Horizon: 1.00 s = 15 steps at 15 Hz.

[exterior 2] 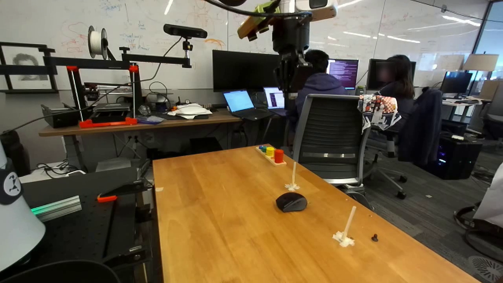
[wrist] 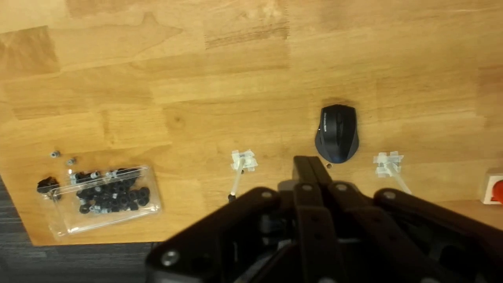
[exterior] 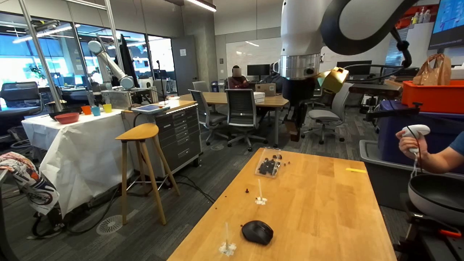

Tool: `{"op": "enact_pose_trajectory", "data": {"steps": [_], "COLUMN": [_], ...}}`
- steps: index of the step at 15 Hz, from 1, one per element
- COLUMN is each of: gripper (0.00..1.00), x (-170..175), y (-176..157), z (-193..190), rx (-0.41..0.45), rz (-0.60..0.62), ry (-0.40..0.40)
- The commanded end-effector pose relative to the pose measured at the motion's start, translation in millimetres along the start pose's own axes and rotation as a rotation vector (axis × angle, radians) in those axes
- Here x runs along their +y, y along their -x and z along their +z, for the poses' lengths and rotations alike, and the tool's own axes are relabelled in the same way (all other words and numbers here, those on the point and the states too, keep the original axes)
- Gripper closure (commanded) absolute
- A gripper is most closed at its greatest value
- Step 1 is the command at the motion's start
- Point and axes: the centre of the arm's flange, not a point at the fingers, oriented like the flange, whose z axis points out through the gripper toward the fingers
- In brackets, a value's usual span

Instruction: Click the button on the mouse.

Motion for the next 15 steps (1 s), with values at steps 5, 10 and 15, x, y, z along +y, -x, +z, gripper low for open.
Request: {"op": "enact_pose_trajectory", "data": {"steps": [5, 10, 15], "gripper": [0.84, 0.65, 0.65], "x": [-10.0, -10.0, -9.9], "y": [12.7, 12.5, 12.5], "z": [3.3, 6.2, 6.2], "rx": [-0.085, -0.09, -0.09], "rz": [-0.082, -0.081, -0.08], "ry": [-0.175, -0.174, -0.174]}}
